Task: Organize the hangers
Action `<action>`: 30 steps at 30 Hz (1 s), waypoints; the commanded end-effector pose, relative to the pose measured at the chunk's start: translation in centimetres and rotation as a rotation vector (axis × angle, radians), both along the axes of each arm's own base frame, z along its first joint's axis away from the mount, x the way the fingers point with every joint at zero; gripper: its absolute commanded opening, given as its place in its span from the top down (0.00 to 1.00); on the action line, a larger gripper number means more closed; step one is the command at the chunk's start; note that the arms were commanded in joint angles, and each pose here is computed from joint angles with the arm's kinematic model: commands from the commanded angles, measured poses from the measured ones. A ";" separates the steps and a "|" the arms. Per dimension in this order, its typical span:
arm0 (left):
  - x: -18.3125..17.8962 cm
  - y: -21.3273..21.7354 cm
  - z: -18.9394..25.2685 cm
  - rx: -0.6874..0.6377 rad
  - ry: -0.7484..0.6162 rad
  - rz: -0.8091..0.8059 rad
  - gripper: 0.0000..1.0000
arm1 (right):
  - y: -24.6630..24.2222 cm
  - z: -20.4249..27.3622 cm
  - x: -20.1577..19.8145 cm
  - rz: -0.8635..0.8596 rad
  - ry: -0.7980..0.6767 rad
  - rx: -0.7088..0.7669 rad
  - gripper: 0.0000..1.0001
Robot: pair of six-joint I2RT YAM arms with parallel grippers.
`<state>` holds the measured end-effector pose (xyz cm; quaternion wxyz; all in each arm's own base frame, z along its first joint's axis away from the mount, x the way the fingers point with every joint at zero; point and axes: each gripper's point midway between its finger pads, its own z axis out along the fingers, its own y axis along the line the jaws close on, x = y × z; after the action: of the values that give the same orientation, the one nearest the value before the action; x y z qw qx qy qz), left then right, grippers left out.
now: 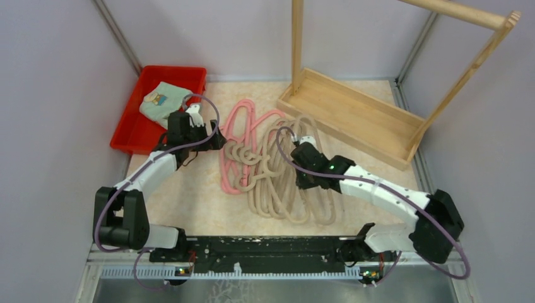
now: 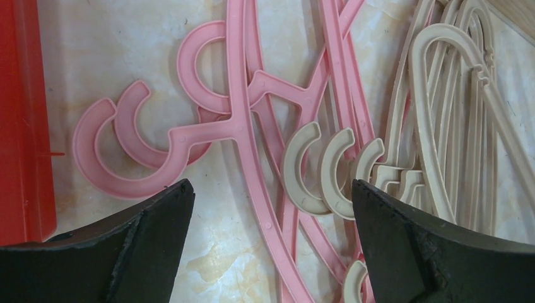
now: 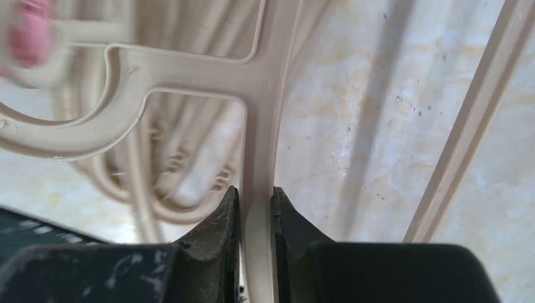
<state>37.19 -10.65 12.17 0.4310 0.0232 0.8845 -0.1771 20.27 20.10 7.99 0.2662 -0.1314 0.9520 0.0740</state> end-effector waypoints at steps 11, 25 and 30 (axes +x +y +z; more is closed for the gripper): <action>-0.3 -0.1 0.6 0.000 -0.021 -0.012 0.00 | 1.8 13.7 1.8 -0.049 -0.226 0.267 1.00; 0.1 -0.5 1.7 -0.033 -0.038 -0.013 0.00 | 0.3 38.9 21.2 -0.226 -0.676 0.785 1.00; 0.0 -0.4 1.5 -0.022 -0.037 -0.011 0.00 | -0.4 44.2 23.3 -0.192 -0.800 0.901 1.00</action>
<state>36.83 -10.80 11.88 0.4263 0.0240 0.8857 -0.1825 43.77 19.01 45.26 0.5902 0.0910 0.7361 0.3186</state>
